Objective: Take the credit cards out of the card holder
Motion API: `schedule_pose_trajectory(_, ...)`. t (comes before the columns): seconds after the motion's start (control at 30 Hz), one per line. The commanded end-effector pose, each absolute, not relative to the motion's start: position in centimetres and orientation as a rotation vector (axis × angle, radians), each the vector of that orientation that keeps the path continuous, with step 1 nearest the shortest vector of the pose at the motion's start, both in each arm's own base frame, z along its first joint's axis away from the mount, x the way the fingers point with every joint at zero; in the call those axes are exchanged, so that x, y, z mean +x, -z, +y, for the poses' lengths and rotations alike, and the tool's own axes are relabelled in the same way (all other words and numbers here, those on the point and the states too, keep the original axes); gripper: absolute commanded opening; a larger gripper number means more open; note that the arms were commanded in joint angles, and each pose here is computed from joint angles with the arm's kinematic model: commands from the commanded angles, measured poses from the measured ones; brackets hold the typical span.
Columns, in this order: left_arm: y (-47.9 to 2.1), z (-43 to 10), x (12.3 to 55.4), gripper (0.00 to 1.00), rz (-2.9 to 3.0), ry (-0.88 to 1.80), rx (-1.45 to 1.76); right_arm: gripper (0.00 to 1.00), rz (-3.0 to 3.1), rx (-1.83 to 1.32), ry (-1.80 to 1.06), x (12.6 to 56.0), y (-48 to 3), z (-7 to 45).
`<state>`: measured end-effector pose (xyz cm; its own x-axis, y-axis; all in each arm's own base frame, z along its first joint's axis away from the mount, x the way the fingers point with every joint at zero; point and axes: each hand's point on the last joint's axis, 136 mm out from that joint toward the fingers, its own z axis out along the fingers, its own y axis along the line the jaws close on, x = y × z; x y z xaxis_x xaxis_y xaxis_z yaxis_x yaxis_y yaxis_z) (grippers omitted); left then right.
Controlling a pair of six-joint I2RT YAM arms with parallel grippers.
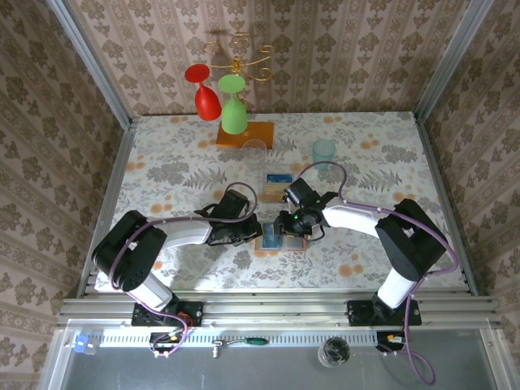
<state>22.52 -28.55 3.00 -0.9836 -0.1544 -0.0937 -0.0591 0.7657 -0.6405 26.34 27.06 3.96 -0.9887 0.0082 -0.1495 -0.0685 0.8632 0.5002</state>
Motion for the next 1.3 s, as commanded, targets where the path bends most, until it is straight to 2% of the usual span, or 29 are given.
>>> schedule_pose_trajectory(0.0,-1.6,-27.6,21.9,0.03,2.865,0.962,-0.181,0.31,2.880,-0.031,-0.865,26.7,-4.3,28.5)
schedule_pose_trajectory(0.67,-1.2,-27.4,21.7,0.02,2.879,0.954,-0.191,0.23,2.902,-0.015,-0.889,26.6,-3.1,28.8)
schedule_pose_trajectory(0.93,-1.1,-27.5,21.6,0.02,2.881,0.958,-0.187,0.24,2.922,-0.003,-0.878,26.4,-2.5,28.6)
schedule_pose_trajectory(1.27,-1.0,-27.5,21.7,0.02,2.882,0.958,-0.191,0.29,2.927,-0.056,-0.652,26.6,-3.2,26.2)
